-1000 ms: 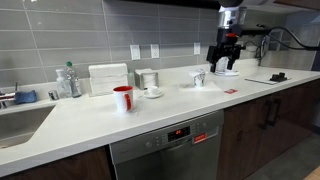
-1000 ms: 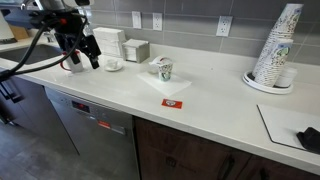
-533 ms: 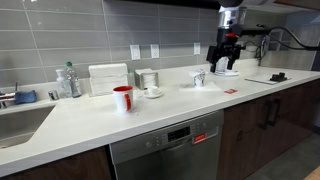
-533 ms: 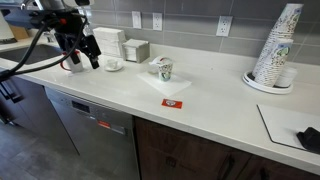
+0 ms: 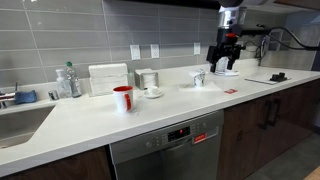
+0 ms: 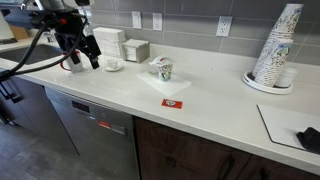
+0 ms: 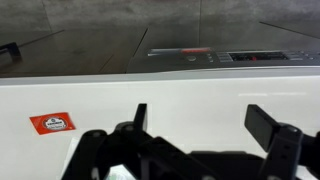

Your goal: Put the red sachet on top of the coffee cup

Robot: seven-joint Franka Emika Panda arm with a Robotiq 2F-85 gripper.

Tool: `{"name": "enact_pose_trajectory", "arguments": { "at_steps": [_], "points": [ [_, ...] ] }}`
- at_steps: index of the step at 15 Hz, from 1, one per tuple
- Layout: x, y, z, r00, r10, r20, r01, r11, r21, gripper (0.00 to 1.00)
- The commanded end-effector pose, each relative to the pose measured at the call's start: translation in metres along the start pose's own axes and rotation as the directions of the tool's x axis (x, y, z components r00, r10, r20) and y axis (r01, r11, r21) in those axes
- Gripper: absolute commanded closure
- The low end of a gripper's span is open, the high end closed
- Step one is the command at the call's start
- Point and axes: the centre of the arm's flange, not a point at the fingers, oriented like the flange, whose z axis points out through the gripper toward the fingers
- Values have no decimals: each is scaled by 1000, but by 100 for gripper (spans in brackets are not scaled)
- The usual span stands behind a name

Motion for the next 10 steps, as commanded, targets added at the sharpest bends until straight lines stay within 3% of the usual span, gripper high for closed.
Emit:
{"name": "enact_pose_trajectory", "arguments": {
  "at_steps": [1, 6, 10],
  "points": [
    [0, 0, 0, 1000, 0, 0, 0, 1000, 0, 0],
    [25, 45, 13, 990, 140, -16, -140, 989, -46, 0],
    [39, 93, 31, 961, 272, -42, -274, 960, -65, 0]
  ]
}}
